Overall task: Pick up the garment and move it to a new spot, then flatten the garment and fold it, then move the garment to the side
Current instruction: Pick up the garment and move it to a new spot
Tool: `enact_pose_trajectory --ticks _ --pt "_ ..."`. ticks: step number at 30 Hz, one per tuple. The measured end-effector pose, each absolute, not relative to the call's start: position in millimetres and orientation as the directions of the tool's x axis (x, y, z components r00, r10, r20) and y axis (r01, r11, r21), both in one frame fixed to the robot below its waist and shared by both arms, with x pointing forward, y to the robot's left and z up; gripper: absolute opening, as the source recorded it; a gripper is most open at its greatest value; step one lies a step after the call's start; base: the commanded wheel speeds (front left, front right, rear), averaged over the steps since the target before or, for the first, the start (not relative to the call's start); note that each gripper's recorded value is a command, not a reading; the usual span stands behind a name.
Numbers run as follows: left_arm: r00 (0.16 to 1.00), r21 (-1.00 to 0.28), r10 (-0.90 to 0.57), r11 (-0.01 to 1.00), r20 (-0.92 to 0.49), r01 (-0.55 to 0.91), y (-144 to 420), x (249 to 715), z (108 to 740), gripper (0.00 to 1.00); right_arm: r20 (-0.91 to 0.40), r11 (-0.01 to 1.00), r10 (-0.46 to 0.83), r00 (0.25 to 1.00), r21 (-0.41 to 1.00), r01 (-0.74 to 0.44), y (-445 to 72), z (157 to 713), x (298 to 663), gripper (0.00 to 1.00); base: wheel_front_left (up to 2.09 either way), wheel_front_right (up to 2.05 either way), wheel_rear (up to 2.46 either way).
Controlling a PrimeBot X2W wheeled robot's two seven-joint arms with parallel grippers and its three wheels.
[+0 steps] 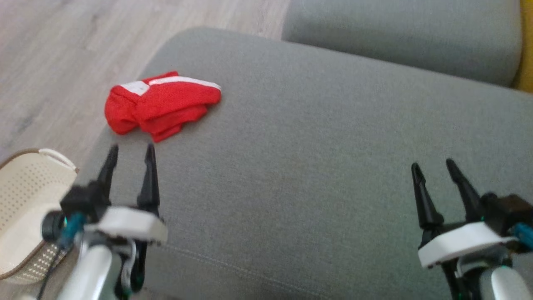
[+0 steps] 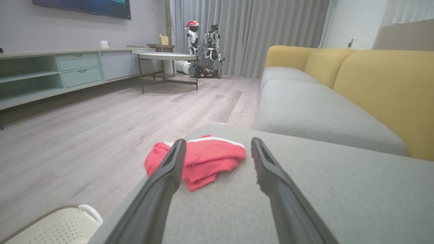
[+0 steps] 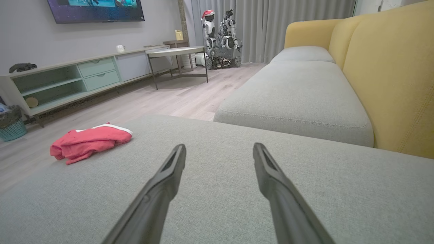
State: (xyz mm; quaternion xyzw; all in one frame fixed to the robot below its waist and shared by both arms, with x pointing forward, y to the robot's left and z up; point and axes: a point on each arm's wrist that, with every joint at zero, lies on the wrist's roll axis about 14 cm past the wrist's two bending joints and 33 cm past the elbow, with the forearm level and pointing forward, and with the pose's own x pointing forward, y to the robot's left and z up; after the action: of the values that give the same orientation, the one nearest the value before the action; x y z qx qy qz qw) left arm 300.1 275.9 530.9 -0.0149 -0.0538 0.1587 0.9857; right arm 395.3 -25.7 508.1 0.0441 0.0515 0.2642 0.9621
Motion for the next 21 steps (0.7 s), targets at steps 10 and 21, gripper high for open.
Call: enact_pose_trajectory --ticks 10,21 --pt "0.969 -0.046 0.238 0.971 0.07 -0.235 284 414 532 1.0 -0.076 0.884 0.466 0.881 0.084 -0.46 -52 504 445 1.0 0.0 0.0 0.0" --pt "0.915 -0.002 0.192 0.979 -0.354 -0.206 291 498 416 1.0 -0.165 0.914 0.405 0.899 0.074 -0.398 -88 460 474 1.0 0.0 0.0 0.0"
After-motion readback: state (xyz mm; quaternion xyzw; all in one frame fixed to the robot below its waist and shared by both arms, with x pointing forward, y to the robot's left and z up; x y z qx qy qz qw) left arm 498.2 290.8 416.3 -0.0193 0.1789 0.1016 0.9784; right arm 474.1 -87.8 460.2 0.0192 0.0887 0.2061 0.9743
